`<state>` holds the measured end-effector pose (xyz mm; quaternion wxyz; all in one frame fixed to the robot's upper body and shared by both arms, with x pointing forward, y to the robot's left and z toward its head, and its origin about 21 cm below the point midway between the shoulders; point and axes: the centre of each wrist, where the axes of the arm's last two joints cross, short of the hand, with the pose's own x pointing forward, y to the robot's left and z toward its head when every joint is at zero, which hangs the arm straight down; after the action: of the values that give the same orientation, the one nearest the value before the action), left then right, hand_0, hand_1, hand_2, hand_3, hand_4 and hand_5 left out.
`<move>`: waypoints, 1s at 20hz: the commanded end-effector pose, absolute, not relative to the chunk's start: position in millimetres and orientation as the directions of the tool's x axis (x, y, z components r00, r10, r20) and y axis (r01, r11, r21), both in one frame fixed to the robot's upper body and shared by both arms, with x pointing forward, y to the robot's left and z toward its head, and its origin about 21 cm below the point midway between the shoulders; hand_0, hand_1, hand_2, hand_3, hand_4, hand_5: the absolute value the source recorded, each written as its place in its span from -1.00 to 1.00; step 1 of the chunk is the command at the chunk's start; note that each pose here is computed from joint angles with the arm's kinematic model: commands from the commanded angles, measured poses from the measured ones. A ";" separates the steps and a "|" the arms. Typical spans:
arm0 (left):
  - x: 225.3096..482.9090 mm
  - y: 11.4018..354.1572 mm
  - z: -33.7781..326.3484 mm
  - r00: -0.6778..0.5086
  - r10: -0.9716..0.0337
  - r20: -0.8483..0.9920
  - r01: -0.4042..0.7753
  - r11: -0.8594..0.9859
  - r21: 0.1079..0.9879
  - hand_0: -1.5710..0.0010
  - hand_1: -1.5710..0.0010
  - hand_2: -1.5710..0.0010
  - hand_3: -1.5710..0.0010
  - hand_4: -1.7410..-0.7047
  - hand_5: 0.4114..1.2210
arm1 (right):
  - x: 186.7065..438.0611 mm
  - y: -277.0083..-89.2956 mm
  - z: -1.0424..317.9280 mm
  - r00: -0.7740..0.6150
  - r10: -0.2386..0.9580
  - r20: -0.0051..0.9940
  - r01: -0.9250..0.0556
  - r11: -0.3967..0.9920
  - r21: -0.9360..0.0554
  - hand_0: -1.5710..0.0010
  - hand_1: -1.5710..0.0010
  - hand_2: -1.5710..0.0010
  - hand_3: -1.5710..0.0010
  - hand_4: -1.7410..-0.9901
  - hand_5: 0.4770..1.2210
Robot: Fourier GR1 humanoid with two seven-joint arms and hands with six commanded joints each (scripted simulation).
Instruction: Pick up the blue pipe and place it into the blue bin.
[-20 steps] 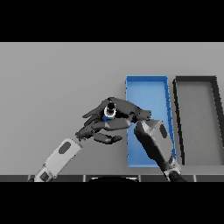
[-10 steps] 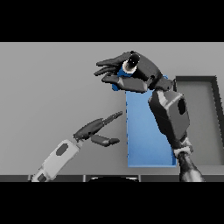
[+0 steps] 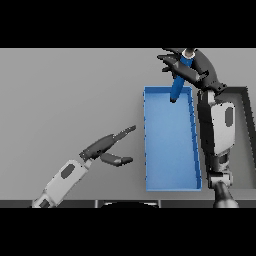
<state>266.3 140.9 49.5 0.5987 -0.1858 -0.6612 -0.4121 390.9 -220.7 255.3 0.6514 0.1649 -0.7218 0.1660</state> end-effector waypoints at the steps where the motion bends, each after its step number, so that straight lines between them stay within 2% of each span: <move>1: 264.5 135.0 48.6 -0.210 -0.242 0.947 0.746 0.587 0.315 1.00 1.00 1.00 1.00 0.76 -0.88 | 392.8 -225.0 244.0 -0.059 -0.014 0.998 -0.440 0.898 -0.013 -1.00 -1.00 -1.00 -1.00 -0.36 1.00; 3: 266.2 136.0 47.5 -0.205 -0.259 0.944 0.744 0.585 0.322 1.00 1.00 1.00 1.00 0.76 -0.87 | 388.4 -239.9 222.3 0.014 0.009 1.000 -0.383 0.924 -0.003 -1.00 -1.00 -1.00 -1.00 -0.36 1.00; 6: 263.3 135.5 49.6 -0.208 -0.255 0.944 0.742 0.588 0.322 1.00 1.00 1.00 1.00 0.76 -0.86 | 379.3 -249.7 178.6 0.149 0.017 0.989 -0.297 0.954 0.029 -1.00 -1.00 -1.00 -1.00 -0.36 1.00; 8: 262.8 132.3 48.0 -0.205 -0.258 0.944 0.746 0.583 0.322 1.00 1.00 1.00 1.00 0.76 -0.86 | 373.6 -257.8 155.7 0.234 0.046 0.971 -0.229 0.973 0.009 -1.00 -1.00 -1.00 -1.00 -0.36 1.00; 10: 263.0 130.4 47.0 -0.207 -0.253 0.945 0.743 0.587 0.320 1.00 1.00 1.00 1.00 0.77 -0.85 | 367.5 -259.7 139.5 0.297 0.078 0.952 -0.213 0.977 -0.014 -1.00 -1.00 -1.00 -0.38 -0.59 1.00; 11: 265.4 132.7 48.1 -0.201 -0.257 0.945 0.741 0.592 0.318 1.00 1.00 1.00 1.00 0.76 -0.85 | 364.9 -258.4 131.6 0.329 0.104 0.938 -0.223 0.974 -0.030 -1.00 -1.00 -1.00 -0.50 -0.54 1.00; 14: 261.2 130.8 46.7 -0.205 -0.257 0.944 0.746 0.584 0.321 1.00 1.00 1.00 1.00 0.77 -0.84 | 351.1 -259.1 108.1 0.422 0.158 0.893 -0.230 0.971 -0.063 -1.00 -1.00 -1.00 0.12 -0.77 0.96; 16: 261.1 131.4 47.5 -0.210 -0.249 0.945 0.745 0.586 0.320 1.00 1.00 1.00 1.00 0.76 -0.85 | 347.1 -255.1 96.3 0.498 0.169 0.851 -0.206 0.976 -0.073 -1.00 -1.00 -1.00 -0.29 -0.58 0.94; 17: 259.6 130.7 47.1 -0.209 -0.247 0.946 0.748 0.583 0.317 1.00 1.00 1.00 1.00 0.76 -0.85 | 347.4 -257.1 90.5 0.550 0.140 0.823 -0.176 0.983 -0.049 -0.86 -0.76 -0.70 -0.03 -0.45 0.92; 18: 260.9 133.5 47.7 -0.209 -0.244 0.947 0.743 0.589 0.316 1.00 1.00 1.00 1.00 0.76 -0.84 | 345.6 -259.2 88.2 0.588 0.131 0.798 -0.173 0.984 -0.034 -0.49 -0.41 -0.36 0.18 -0.30 0.88; 19: 260.9 133.0 47.6 -0.211 -0.253 0.944 0.743 0.586 0.323 1.00 1.00 1.00 1.00 0.76 -0.84 | 345.2 -255.2 87.3 0.617 0.110 0.779 -0.178 0.984 0.002 -0.19 -0.13 -0.09 0.34 -0.10 0.83; 20: 259.9 134.7 50.1 -0.220 -0.248 0.943 0.743 0.584 0.327 1.00 1.00 1.00 1.00 0.76 -0.84 | 348.1 -255.6 89.3 0.646 0.103 0.757 -0.163 0.987 0.005 0.05 0.10 0.13 0.47 0.06 0.87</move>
<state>260.0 134.7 50.2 0.5952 -0.1876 -0.6614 -0.4160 348.3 -255.8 89.7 0.9059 0.0365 -0.4152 0.0748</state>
